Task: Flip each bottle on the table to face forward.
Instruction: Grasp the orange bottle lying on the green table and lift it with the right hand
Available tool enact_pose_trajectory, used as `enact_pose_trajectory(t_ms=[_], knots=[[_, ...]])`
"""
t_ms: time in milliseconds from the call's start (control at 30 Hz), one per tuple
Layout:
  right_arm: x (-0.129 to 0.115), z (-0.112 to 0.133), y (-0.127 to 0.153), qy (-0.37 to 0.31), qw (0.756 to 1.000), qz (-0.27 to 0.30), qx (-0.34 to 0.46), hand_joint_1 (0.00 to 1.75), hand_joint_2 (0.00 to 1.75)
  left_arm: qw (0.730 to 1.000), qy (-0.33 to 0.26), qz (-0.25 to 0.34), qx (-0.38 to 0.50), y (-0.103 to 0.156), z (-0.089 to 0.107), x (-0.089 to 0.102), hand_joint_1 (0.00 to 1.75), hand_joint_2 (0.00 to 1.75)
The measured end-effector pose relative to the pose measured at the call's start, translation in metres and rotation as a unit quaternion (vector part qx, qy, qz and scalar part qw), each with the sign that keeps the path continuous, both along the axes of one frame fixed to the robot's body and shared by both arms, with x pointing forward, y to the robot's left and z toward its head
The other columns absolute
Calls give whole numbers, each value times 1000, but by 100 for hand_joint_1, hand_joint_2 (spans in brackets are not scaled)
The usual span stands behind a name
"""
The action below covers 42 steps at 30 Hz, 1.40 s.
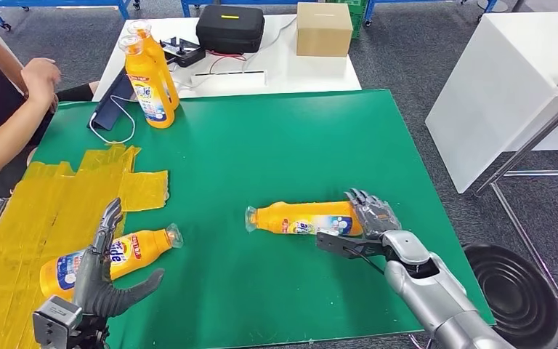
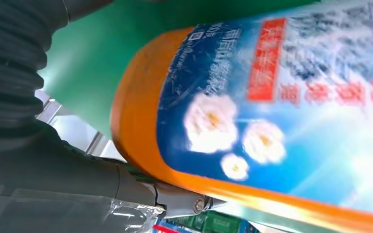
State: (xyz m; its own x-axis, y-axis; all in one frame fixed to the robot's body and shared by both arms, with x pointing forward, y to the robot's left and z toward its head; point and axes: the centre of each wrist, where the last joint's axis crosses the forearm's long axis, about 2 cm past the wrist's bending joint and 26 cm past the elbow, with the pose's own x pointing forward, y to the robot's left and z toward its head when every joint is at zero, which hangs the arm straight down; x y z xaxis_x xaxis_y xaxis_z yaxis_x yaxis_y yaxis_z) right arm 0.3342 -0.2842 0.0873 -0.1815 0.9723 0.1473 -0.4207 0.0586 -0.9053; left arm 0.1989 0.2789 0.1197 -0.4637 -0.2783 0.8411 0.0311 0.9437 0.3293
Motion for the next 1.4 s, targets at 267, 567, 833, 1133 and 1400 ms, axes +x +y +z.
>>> enact_pose_trajectory(t_ms=[267,567,833,1133,1400], knots=[[6,-7,11,21,999,19,-37,165,175,1000,-1,-9,-1,-3,3,6,0,175],[12,-22,28,55,995,42,-76,175,175,1000,-6,-22,-3,-9,6,19,0,175],[15,-22,35,60,994,48,-77,175,175,1000,-9,-25,-4,-11,8,22,0,175],[17,-22,38,63,994,48,-72,59,175,1000,-11,-26,-4,-11,9,24,0,175],[18,-20,42,61,994,46,-73,0,175,1000,-12,-24,-5,-11,9,24,0,175]])
